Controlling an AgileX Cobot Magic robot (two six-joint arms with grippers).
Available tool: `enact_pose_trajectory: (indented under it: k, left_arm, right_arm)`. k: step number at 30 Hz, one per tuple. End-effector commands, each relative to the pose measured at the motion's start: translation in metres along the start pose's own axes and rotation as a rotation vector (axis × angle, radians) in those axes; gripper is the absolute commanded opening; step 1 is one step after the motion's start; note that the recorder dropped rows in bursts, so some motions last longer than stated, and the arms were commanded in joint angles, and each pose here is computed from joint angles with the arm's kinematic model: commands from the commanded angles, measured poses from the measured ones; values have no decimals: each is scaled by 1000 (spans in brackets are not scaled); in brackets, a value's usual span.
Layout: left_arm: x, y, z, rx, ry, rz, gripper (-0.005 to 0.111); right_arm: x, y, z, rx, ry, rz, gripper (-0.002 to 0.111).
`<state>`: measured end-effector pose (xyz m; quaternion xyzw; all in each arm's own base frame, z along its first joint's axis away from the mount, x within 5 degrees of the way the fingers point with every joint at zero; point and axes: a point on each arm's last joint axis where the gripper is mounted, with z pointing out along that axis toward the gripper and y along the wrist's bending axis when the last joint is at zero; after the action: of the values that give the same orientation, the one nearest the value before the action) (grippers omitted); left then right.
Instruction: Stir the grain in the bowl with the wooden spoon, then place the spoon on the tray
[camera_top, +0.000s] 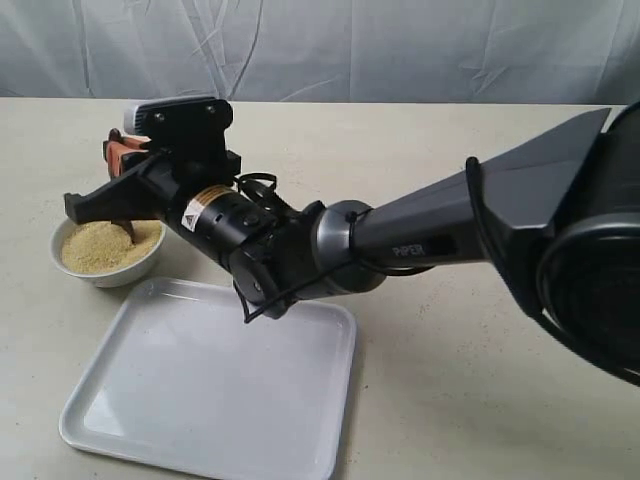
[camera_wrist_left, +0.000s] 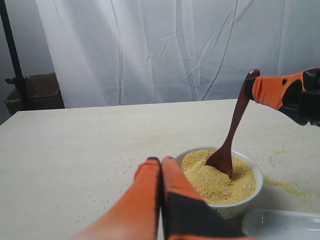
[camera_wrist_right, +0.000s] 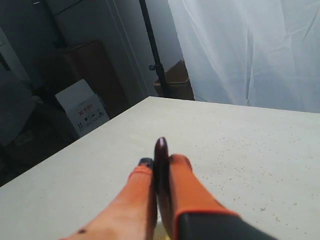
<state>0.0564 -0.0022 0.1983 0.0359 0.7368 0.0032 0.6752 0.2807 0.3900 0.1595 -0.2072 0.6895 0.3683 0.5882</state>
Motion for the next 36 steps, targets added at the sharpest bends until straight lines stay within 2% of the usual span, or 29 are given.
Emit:
enact_pose_trajectory:
  k: [1,10,12,19,21,25,30,31,33,36]
  left_arm:
    - [0,0,0,1,-13,-6,0]
    - [0,0,0,1,-13,-6,0]
    - [0,0,0,1,-13,-6,0]
    - [0,0,0,1,-13,-6,0]
    - [0,0,0,1,-13,-6,0]
    - [0,0,0,1,-13,-6,0]
    - [0,0,0,1,-13,-6,0]
    - [0,0,0,1,-13,-6,0]
    - [0,0,0,1,-13,-6,0]
    - [0,0,0,1,-13,-6,0]
  right_arm:
    - [-15,4,-2,-17,-43,7,-1]
    - [-55,14,-10,-36,-120,21,-1]
    - [-59,11,-11,-8,-115,53,-1]
    - [-61,-18,-17,312,-158,451,-1]
    - [-64,-20,-19,343,-171,521,-1]
    - [-73,-25,-20,310,-114,616,-1]
    - [-88,-63,-28,284,148,621,-1]
    - [-96,-85,-38,338,239,633,-1]
    - [-109,-109,-55,427,325,605,-1]
    - [-130,-131,-79,506,407,559,-1]
